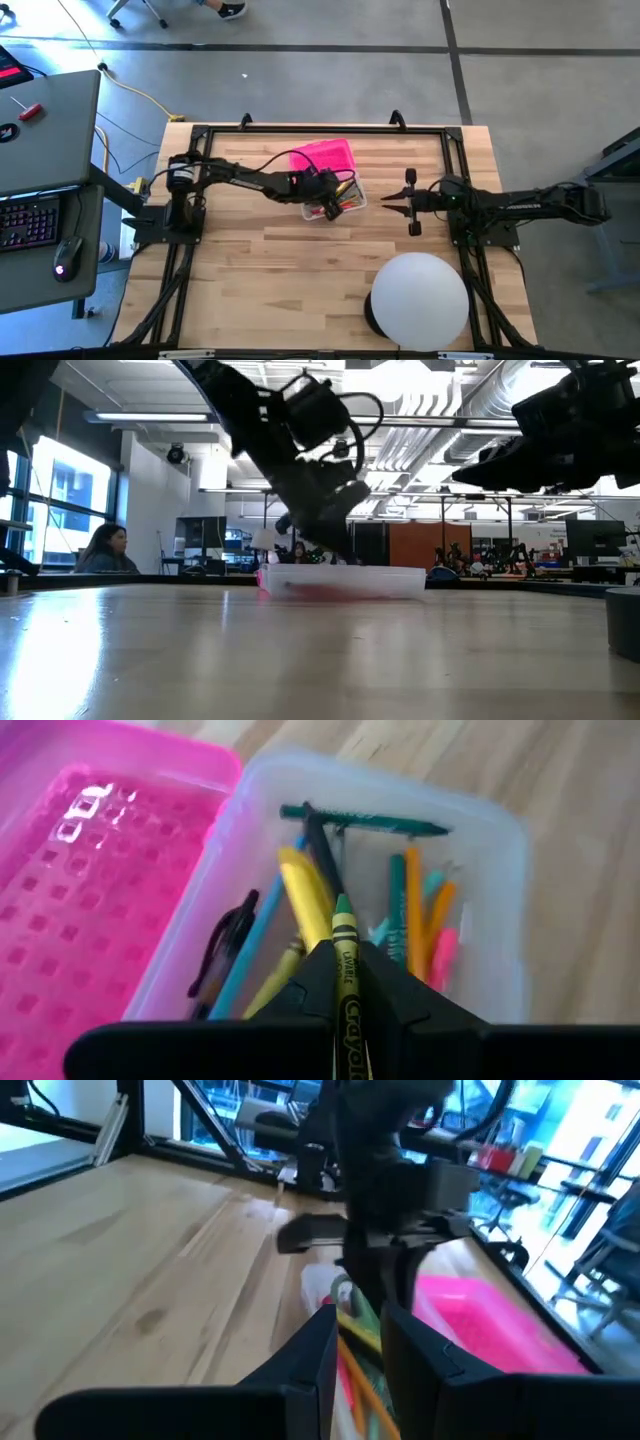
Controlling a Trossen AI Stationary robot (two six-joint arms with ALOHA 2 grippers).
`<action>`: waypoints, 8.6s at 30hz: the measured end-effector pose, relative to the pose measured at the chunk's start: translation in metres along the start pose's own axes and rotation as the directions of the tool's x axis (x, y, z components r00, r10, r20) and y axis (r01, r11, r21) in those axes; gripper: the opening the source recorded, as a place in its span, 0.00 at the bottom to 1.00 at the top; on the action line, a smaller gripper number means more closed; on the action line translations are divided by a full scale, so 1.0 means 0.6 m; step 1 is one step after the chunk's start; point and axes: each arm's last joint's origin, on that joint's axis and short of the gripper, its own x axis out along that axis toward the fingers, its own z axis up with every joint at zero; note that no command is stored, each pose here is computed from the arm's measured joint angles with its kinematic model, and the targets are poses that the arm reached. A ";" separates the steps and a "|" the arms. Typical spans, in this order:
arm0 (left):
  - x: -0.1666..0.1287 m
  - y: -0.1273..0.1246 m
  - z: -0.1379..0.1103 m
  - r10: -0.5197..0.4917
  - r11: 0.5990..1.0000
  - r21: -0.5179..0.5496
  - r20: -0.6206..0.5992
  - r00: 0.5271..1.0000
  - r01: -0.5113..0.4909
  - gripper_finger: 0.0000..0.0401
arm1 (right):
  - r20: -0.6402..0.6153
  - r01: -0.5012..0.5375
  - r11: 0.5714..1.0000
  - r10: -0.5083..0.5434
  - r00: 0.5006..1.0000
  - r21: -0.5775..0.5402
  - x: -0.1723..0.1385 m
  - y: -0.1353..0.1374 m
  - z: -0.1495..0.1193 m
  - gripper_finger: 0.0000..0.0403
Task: Pick & place school supplies into a supply box
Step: Put the green crayon into the pink supply box, then close the pink supply box
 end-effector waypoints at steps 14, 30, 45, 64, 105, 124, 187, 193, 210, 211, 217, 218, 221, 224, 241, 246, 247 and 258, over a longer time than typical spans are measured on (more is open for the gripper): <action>0.003 0.000 0.000 0.027 0.999 0.021 0.019 0.999 -0.028 0.43 | -0.151 -0.018 0.985 0.045 0.988 0.174 -0.001 0.007 -0.025 0.15; -0.107 0.053 0.088 0.329 0.943 0.029 0.065 0.942 -0.331 0.24 | 0.062 0.137 0.979 -0.147 0.987 0.148 0.002 -0.010 0.013 0.15; -0.294 0.170 0.100 0.566 0.823 -0.037 -0.027 0.824 -0.566 0.04 | -0.035 0.093 0.977 -0.088 0.995 0.193 0.036 -0.013 0.003 0.01; -0.162 0.259 -0.054 0.316 0.832 -0.512 0.123 0.941 -0.213 0.07 | -0.206 0.049 0.992 -0.024 0.978 0.119 0.089 -0.019 -0.017 0.00; 0.002 0.372 -0.016 0.082 0.834 -0.545 -0.023 0.996 -0.081 0.03 | -0.306 -0.230 0.934 0.312 0.900 0.275 0.176 0.018 -0.056 0.00; -0.002 0.367 0.004 0.119 0.855 -0.501 -0.060 0.991 -0.133 0.05 | -0.345 -0.221 0.937 0.309 0.886 0.272 0.198 0.016 -0.067 0.00; -0.059 0.206 0.093 -0.130 0.966 -0.215 0.078 0.988 0.144 0.02 | -0.490 -0.057 0.971 0.169 0.855 0.234 0.190 0.012 -0.083 0.00; -0.067 0.190 0.095 -0.157 0.966 -0.192 0.080 0.984 0.170 0.05 | -0.492 -0.052 0.971 0.163 0.855 0.231 0.190 0.012 -0.083 0.00; -0.074 0.067 0.060 -0.262 0.963 -0.062 -0.004 0.965 0.261 0.02 | -0.557 0.086 0.988 -0.002 0.831 0.124 0.188 0.000 -0.091 0.00; -0.081 0.059 0.068 -0.256 0.965 -0.054 0.030 0.966 0.257 0.02 | -0.559 0.090 0.989 -0.008 0.829 0.118 0.187 -0.002 -0.091 0.00; -0.085 0.027 0.052 -0.223 0.974 -0.020 0.018 0.975 0.224 0.05 | -0.509 -0.003 0.981 0.103 0.855 0.194 0.189 -0.002 -0.088 0.00; -0.090 0.022 0.059 -0.230 0.973 -0.016 0.050 0.972 0.231 0.04 | -0.500 -0.019 0.976 0.127 0.857 0.215 0.190 0.001 -0.087 0.00; -0.108 0.025 0.074 -0.212 0.977 -0.003 0.121 0.970 0.214 0.02 | -0.474 -0.071 0.964 0.190 0.860 0.257 0.191 0.012 -0.083 0.00; -0.116 0.039 0.080 -0.131 0.991 -0.015 0.152 0.980 0.134 0.03 | -0.439 -0.099 0.968 0.194 0.877 0.230 0.193 0.023 -0.069 0.00; -0.008 0.144 0.058 -0.031 0.981 -0.192 0.022 0.999 0.035 0.02 | -0.373 0.513 0.852 -0.445 0.814 0.103 0.157 -0.088 -0.010 0.00; 0.005 0.143 0.050 -0.044 0.979 -0.198 0.000 0.999 0.043 0.03 | -0.483 0.499 0.836 -0.347 0.804 0.229 0.164 -0.096 -0.060 0.00; 0.005 0.144 0.050 -0.041 0.979 -0.198 -0.003 0.999 0.039 0.04 | -0.499 0.501 0.833 -0.339 0.798 0.235 0.166 -0.095 -0.069 0.00; -0.050 0.138 0.082 -0.138 0.976 -0.159 0.080 0.987 0.149 0.05 | -0.367 0.432 0.889 -0.356 0.860 0.150 0.153 -0.083 -0.007 0.00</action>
